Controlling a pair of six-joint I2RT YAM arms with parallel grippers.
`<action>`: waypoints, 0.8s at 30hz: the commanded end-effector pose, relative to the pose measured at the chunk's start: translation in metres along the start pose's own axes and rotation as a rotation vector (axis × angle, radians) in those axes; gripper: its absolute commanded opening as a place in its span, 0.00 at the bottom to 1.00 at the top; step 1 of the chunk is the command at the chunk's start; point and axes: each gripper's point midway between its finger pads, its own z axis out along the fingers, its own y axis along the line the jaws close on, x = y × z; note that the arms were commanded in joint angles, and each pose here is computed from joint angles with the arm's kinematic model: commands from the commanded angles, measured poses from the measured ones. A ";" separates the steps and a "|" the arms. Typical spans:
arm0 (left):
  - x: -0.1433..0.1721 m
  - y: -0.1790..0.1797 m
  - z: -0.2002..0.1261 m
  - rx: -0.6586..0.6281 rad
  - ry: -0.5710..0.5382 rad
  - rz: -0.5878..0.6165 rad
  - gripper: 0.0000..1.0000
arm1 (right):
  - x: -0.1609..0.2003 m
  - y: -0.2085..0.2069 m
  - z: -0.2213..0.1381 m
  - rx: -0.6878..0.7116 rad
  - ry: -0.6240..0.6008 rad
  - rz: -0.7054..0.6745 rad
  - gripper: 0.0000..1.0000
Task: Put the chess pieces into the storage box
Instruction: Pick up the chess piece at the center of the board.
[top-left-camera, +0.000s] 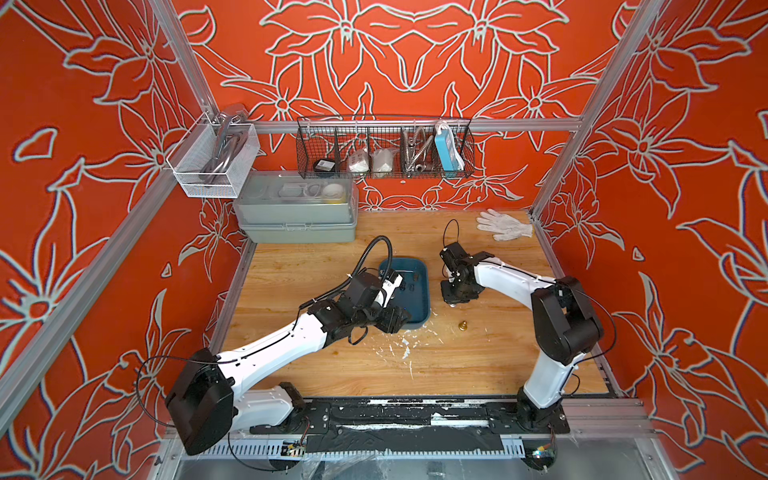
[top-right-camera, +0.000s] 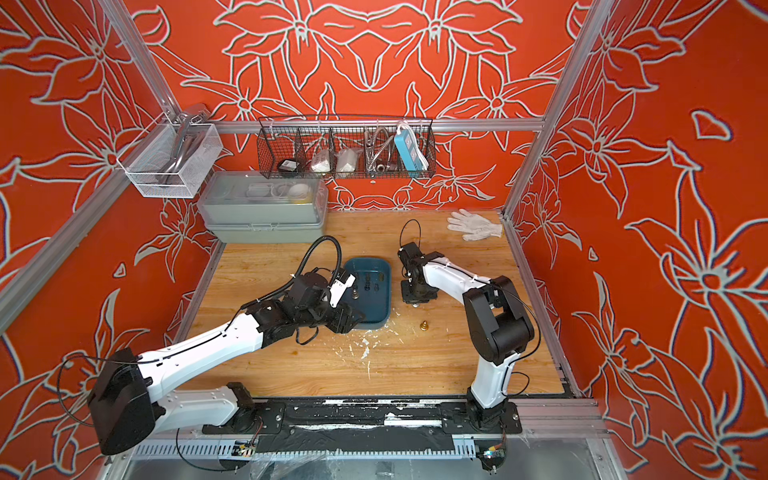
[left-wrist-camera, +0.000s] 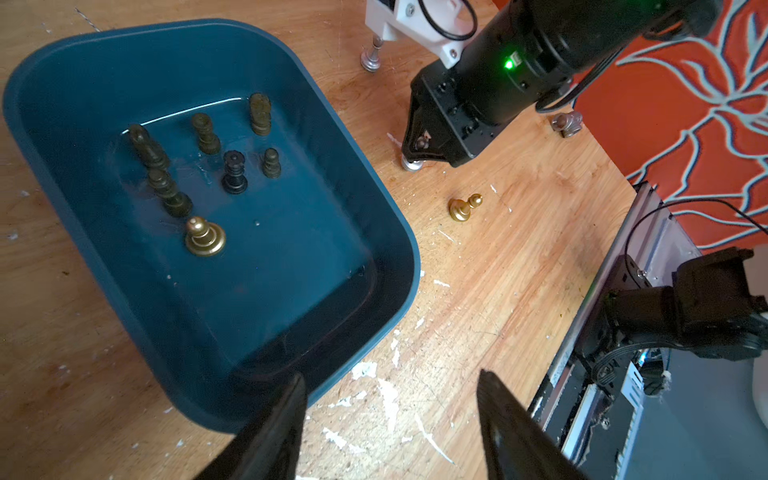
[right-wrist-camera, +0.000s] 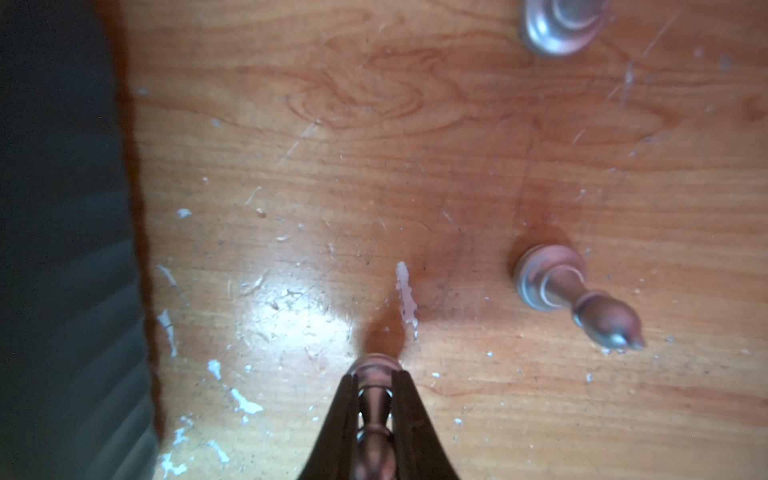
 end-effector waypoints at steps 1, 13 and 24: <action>-0.016 -0.001 -0.006 -0.024 -0.041 -0.004 0.65 | 0.002 0.000 -0.018 -0.006 -0.010 -0.018 0.14; -0.006 0.097 -0.043 -0.287 -0.076 -0.415 0.64 | -0.011 0.066 -0.099 -0.101 -0.151 -0.176 0.14; 0.029 0.125 -0.039 -0.412 0.053 -0.462 0.53 | -0.017 0.153 -0.087 -0.179 -0.127 -0.338 0.14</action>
